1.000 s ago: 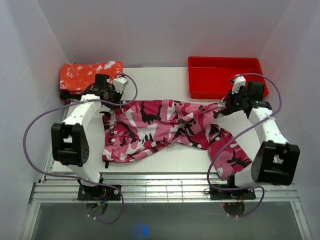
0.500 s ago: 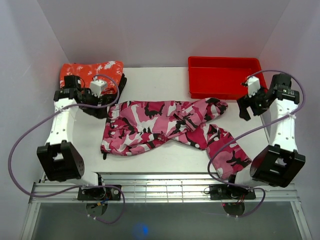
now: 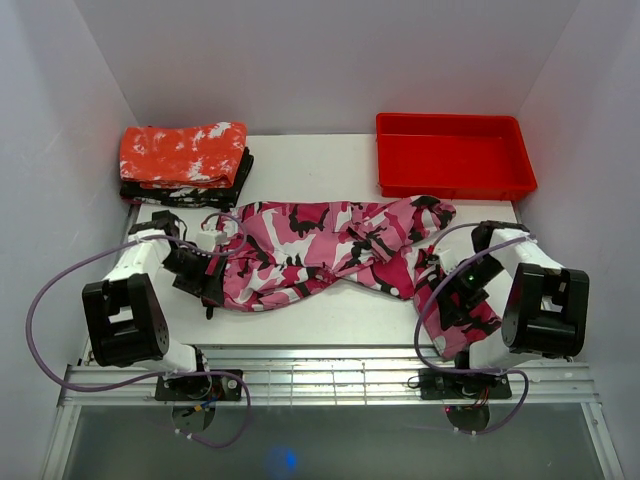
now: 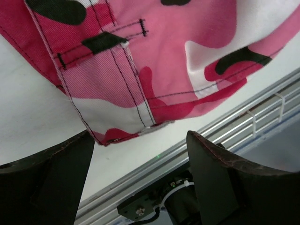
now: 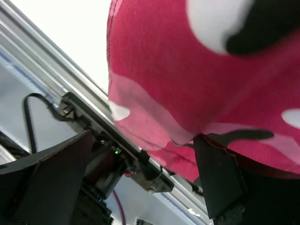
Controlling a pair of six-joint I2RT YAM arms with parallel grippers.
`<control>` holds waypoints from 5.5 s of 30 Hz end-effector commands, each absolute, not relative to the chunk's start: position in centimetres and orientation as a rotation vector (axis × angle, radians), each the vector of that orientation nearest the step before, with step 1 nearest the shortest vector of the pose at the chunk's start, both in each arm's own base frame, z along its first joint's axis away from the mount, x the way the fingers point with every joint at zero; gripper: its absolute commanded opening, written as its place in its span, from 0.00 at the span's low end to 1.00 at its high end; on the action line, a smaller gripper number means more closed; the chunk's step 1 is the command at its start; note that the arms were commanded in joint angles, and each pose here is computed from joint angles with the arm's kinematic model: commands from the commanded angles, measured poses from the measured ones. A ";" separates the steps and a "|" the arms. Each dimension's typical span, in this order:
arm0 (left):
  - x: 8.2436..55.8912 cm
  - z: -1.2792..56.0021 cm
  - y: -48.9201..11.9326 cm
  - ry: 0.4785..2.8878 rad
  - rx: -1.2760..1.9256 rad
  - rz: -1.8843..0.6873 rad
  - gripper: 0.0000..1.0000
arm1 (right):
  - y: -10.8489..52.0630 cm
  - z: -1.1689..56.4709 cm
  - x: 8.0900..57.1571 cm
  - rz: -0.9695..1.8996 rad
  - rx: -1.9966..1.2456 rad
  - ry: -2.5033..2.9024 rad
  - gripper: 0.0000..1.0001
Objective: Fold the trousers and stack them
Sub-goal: Flatten the trousers out
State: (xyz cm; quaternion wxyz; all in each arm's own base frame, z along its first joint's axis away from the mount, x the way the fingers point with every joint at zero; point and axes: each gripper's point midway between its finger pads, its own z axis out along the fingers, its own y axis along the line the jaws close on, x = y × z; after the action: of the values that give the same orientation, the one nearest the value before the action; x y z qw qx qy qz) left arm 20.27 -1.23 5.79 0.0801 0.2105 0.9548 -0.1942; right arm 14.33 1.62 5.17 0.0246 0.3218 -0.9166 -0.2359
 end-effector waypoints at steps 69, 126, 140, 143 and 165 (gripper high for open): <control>23.7 4.3 17.8 2.916 0.207 -0.258 0.37 | 33.1 17.7 38.6 -0.555 1.924 -3.148 0.80; 24.0 4.8 20.5 2.833 0.066 -0.174 0.15 | -17.9 15.6 38.5 0.394 0.820 -3.479 0.08; 31.1 23.0 1.8 2.074 0.867 -0.436 0.87 | -12.1 15.3 33.4 -0.071 1.535 -3.208 0.95; 33.6 23.2 -8.1 1.957 1.050 -0.613 0.86 | -11.5 12.8 31.8 -0.098 1.693 -3.093 0.91; 37.0 16.7 -44.6 1.353 1.645 -0.841 0.85 | -14.8 6.3 33.4 -0.030 1.640 -3.084 0.10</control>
State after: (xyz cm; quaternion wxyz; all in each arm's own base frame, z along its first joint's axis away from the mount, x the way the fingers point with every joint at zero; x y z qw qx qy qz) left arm 36.09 -40.78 11.90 0.3321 0.6311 0.6157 -0.3351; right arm 31.40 -14.77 3.60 -0.1396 0.4621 -0.8756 -0.0134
